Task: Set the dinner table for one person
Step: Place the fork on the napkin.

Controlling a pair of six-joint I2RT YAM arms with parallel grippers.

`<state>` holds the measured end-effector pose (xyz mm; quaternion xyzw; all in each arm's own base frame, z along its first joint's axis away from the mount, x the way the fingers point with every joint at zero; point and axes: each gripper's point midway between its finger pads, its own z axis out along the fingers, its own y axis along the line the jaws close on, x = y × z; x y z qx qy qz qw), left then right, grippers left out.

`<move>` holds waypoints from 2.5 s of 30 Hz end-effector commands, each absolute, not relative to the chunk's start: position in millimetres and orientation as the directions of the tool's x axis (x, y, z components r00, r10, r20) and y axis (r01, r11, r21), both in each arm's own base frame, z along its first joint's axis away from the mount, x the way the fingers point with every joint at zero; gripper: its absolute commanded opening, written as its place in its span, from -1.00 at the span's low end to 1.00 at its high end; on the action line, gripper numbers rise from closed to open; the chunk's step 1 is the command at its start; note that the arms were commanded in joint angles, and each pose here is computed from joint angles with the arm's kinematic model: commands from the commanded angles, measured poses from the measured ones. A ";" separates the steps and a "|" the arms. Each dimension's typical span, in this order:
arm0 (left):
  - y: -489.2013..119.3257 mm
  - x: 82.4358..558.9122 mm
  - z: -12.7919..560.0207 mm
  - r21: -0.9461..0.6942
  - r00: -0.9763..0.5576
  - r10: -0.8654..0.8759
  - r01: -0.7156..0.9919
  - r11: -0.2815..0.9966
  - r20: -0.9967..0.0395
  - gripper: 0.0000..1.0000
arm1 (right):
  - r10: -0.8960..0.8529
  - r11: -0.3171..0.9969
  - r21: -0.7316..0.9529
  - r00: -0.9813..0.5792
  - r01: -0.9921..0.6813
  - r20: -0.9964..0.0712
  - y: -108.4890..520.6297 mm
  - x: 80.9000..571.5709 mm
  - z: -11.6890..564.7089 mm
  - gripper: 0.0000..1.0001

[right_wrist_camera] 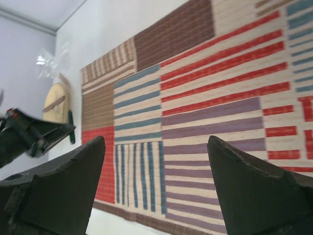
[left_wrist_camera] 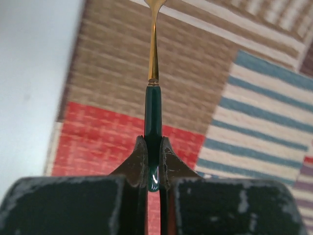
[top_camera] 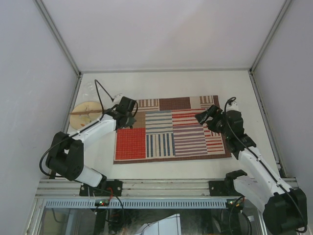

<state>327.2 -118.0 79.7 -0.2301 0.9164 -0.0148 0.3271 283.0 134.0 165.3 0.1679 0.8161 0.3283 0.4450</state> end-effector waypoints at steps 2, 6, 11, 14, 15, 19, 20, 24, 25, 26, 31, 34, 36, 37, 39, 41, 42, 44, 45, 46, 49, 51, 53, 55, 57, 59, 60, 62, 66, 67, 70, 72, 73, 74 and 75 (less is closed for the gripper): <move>-174.8 321.4 79.2 -0.201 -0.770 -0.215 -0.114 0.973 -0.601 -1.00 | 0.606 0.731 0.681 -0.506 0.051 -0.613 118.2 304.2 154.4 0.71; -192.6 311.0 65.9 -0.168 -0.797 -0.113 -0.015 0.986 -0.593 -0.99 | 0.623 0.728 0.681 -0.496 0.084 -0.605 112.9 314.2 147.0 0.70; -204.5 298.5 44.1 -0.137 -0.816 -0.029 0.061 0.989 -0.577 -1.00 | 0.633 0.733 0.669 -0.482 0.121 -0.606 105.9 325.2 142.3 0.69; -200.2 290.0 33.0 -0.110 -0.823 -0.002 0.073 0.991 -0.568 -0.99 | 0.632 0.741 0.660 -0.468 0.128 -0.618 101.7 331.1 145.5 0.69; -198.1 287.3 30.1 -0.104 -0.826 0.004 0.076 0.992 -0.564 -1.00 | 0.633 0.742 0.658 -0.463 0.131 -0.621 99.8 332.7 147.0 0.69; -190.6 274.7 21.1 -0.092 -0.835 0.031 0.097 0.991 -0.549 -0.99 | 0.634 0.746 0.653 -0.443 0.132 -0.634 93.4 337.5 153.1 0.69; -188.5 271.8 18.4 -0.090 -0.838 0.034 0.098 0.991 -0.545 -0.99 | 0.635 0.745 0.654 -0.440 0.132 -0.635 92.7 338.4 154.3 0.69; -182.5 268.3 14.5 -0.078 -0.836 0.031 0.088 0.993 -0.548 -1.00 | 0.638 0.745 0.654 -0.432 0.134 -0.638 89.8 340.1 156.5 0.69; -182.3 267.6 13.7 -0.079 -0.836 0.029 0.087 0.993 -0.548 -1.00 | 0.639 0.744 0.654 -0.432 0.137 -0.637 89.5 340.0 156.3 0.69; -182.5 267.0 13.7 -0.083 -0.836 0.026 0.085 0.993 -0.548 -1.00 | 0.640 0.743 0.655 -0.432 0.137 -0.635 89.7 339.8 156.3 0.69; -180.7 264.4 17.7 -0.105 -0.830 -0.010 0.059 0.993 -0.558 -1.00 | 0.641 0.741 0.657 -0.441 0.140 -0.628 90.9 339.3 153.9 0.69; -179.0 263.3 24.0 -0.112 -0.824 -0.024 0.048 0.993 -0.566 -1.00 | 0.641 0.741 0.657 -0.441 0.139 -0.629 91.0 339.4 154.2 0.69; -179.1 262.7 28.9 -0.116 -0.820 -0.025 0.051 0.992 -0.572 -1.00 | 0.641 0.740 0.659 -0.441 0.136 -0.629 91.4 339.8 154.5 0.69; -177.1 262.3 30.8 -0.111 -0.818 -0.029 0.043 0.993 -0.574 -0.99 | 0.641 0.740 0.659 -0.441 0.134 -0.629 91.7 340.0 154.7 0.69; -176.6 262.0 36.5 -0.114 -0.812 -0.032 0.043 0.993 -0.583 -0.99 | 0.640 0.738 0.663 -0.445 0.129 -0.626 93.4 340.2 154.6 0.69; -174.6 261.5 38.8 -0.111 -0.809 -0.038 0.033 0.993 -0.587 -1.00 | 0.641 0.736 0.665 -0.450 0.129 -0.622 94.5 340.3 153.5 0.69; -174.3 261.1 39.1 -0.112 -0.808 -0.039 0.033 0.993 -0.587 -0.99 | 0.640 0.736 0.665 -0.453 0.127 -0.620 95.5 340.2 153.1 0.69; -174.6 261.0 38.8 -0.116 -0.809 -0.045 0.028 0.993 -0.586 -1.00 | 0.639 0.736 0.666 -0.457 0.126 -0.619 96.7 340.4 152.2 0.69; -175.7 260.9 37.9 -0.120 -0.811 -0.046 0.029 0.992 -0.583 -0.99 | 0.638 0.736 0.666 -0.459 0.124 -0.619 97.4 340.4 151.8 0.69; -176.8 260.6 36.5 -0.121 -0.815 -0.046 0.030 0.992 -0.578 -0.99 | 0.637 0.735 0.667 -0.462 0.123 -0.617 98.4 340.2 151.5 0.69; -180.3 261.9 32.8 -0.129 -0.821 -0.051 0.028 0.991 -0.569 -0.99 | 0.636 0.734 0.669 -0.466 0.118 -0.615 100.7 339.8 151.4 0.69; -181.9 262.9 30.4 -0.130 -0.824 -0.052 0.027 0.991 -0.565 -1.00 | 0.635 0.734 0.669 -0.468 0.118 -0.615 101.3 339.5 151.4 0.69; -182.7 263.4 28.0 -0.128 -0.827 -0.050 0.027 0.991 -0.561 -0.99 | 0.635 0.734 0.669 -0.466 0.115 -0.616 101.4 339.5 152.2 0.69; -184.1 264.2 25.6 -0.127 -0.830 -0.048 0.028 0.991 -0.556 -1.00 | 0.632 0.736 0.668 -0.467 0.113 -0.618 101.5 339.4 152.2 0.69; -185.3 264.5 22.2 -0.125 -0.835 -0.044 0.030 0.992 -0.549 -1.00 | 0.632 0.736 0.668 -0.469 0.114 -0.617 101.6 339.3 151.8 0.69; -186.4 264.2 18.8 -0.124 -0.840 -0.043 0.030 0.992 -0.541 -1.00 | 0.632 0.734 0.670 -0.471 0.111 -0.615 102.6 338.9 152.1 0.69; -187.5 264.3 17.5 -0.128 -0.842 -0.044 0.030 0.991 -0.538 -1.00 | 0.632 0.734 0.670 -0.472 0.111 -0.615 102.8 338.9 151.9 0.69; -188.3 264.0 15.5 -0.132 -0.844 -0.047 0.028 0.991 -0.535 -1.00 | 0.632 0.734 0.670 -0.472 0.109 -0.615 103.2 338.7 152.2 0.69; -189.1 264.1 15.0 -0.136 -0.845 -0.050 0.026 0.990 -0.533 -1.00 | 0.630 0.734 0.670 -0.474 0.108 -0.614 103.9 338.5 151.8 0.69; -189.2 264.3 15.0 -0.135 -0.846 -0.051 0.025 0.991 -0.531 -0.99 | 0.630 0.734 0.671 -0.475 0.106 -0.614 104.2 338.5 151.6 0.69; -188.1 264.4 14.5 -0.124 -0.850 -0.053 0.015 0.992 -0.524 -0.98 | 0.631 0.733 0.673 -0.475 0.104 -0.613 105.0 338.3 151.4 0.69; -187.0 265.2 14.2 -0.114 -0.853 -0.052 0.009 0.993 -0.520 -0.78 | 0.630 0.732 0.673 -0.479 0.103 -0.612 106.0 338.1 150.7 0.69; -187.0 265.0 13.9 -0.111 -0.854 -0.050 0.009 0.994 -0.518 -0.62 | 0.630 0.732 0.673 -0.479 0.103 -0.612 106.3 338.1 150.6 0.69; -187.1 265.3 14.3 -0.112 -0.853 -0.051 0.009 0.994 -0.520 -0.42 | 0.630 0.732 0.674 -0.479 0.102 -0.612 106.5 338.0 150.4 0.69; -186.6 265.3 14.8 -0.113 -0.851 -0.053 0.008 0.994 -0.523 -0.24 | 0.629 0.732 0.673 -0.481 0.103 -0.611 106.8 337.7 149.6 0.69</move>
